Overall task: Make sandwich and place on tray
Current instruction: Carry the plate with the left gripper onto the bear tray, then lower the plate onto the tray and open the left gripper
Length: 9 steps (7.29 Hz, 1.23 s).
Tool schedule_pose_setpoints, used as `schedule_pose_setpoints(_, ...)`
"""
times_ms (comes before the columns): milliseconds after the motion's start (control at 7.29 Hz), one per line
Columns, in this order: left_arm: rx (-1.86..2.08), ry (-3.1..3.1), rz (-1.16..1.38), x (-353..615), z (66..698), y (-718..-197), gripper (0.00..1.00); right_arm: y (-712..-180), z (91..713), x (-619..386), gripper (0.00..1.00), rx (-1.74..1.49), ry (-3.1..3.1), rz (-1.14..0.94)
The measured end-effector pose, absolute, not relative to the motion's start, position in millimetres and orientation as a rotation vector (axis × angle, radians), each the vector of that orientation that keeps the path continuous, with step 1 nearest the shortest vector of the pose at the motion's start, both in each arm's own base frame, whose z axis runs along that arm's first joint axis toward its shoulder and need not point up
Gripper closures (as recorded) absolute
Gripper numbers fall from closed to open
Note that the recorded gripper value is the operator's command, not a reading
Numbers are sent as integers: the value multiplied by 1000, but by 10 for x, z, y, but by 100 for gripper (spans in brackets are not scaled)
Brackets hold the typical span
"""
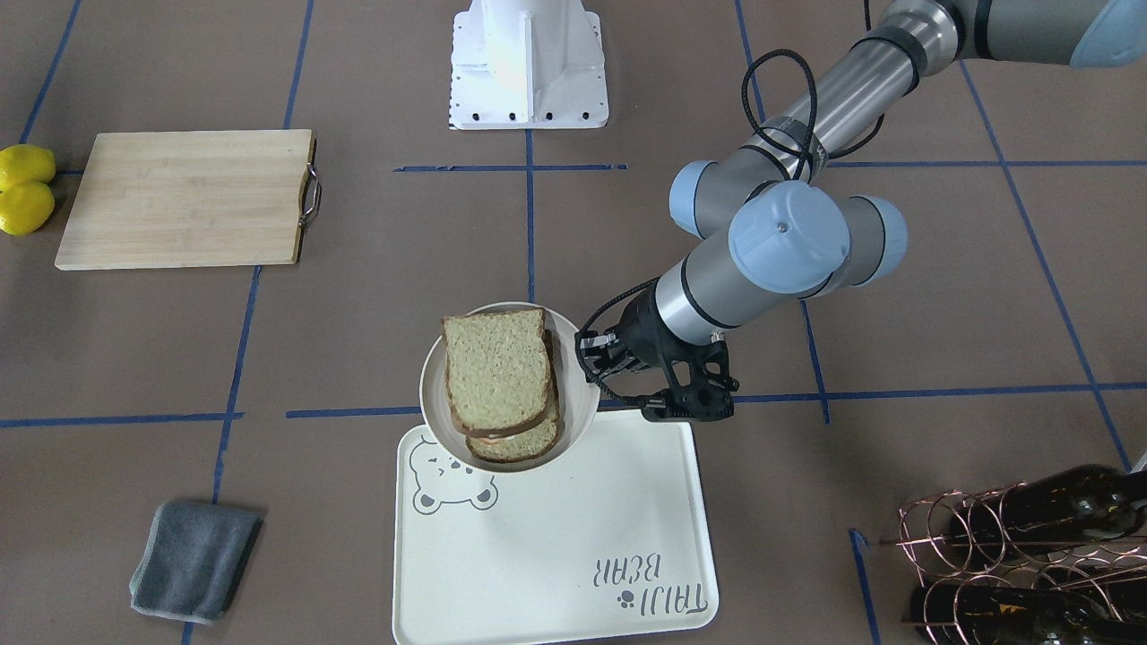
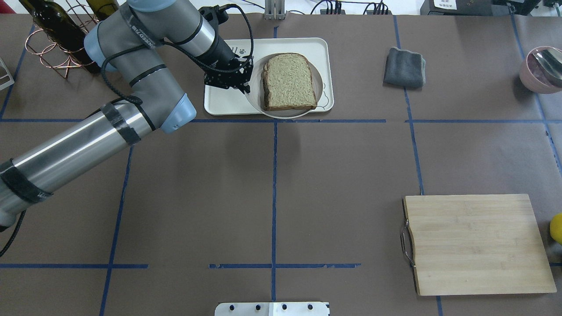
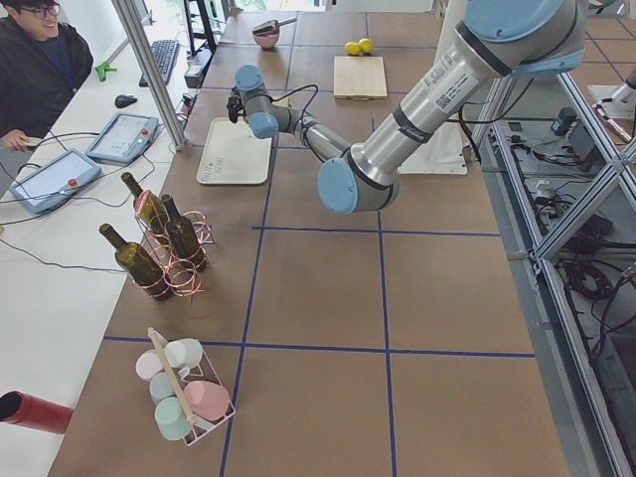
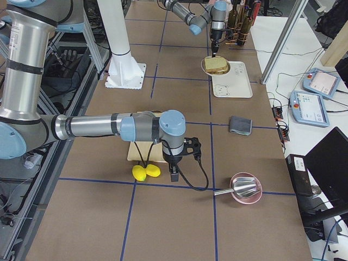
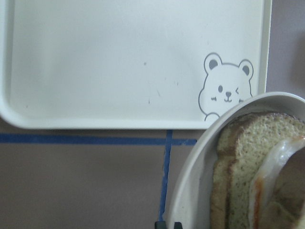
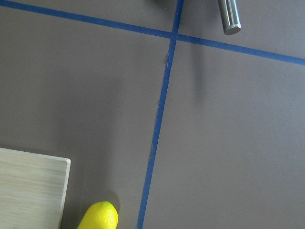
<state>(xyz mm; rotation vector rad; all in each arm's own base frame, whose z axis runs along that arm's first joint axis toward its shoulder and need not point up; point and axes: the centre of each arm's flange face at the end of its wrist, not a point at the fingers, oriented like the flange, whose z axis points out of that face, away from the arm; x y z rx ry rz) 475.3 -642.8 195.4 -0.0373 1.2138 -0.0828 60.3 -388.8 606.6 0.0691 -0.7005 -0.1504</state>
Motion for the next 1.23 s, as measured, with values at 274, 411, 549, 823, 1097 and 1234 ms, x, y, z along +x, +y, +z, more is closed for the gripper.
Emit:
schedule_pose_setpoints(274,-32,1173,-72,4788,2082,-6856,100,-3889,6065,603,0,68,-701,-149)
schedule_pose_setpoints(411,-30,1165,-68,4816,2217,-6996,100,-3889,6071,603,0,66,-701,-148)
schedule_pose_setpoints(549,-28,1162,-68,4855,2362,-7107,100,-3888,6080,603,0,64,-701,-147)
schedule_pose_setpoints(823,-32,1149,-79,4906,2619,-7260,100,-3891,6134,607,0,56,-700,-144)
schedule_pose_setpoints(1097,-22,1134,-95,4954,2795,-7363,100,-3856,6147,637,0,57,-701,-142)
schedule_pose_setpoints(1234,-6,1132,-101,4964,2826,-7397,50,-3847,6143,650,0,60,-701,-140)
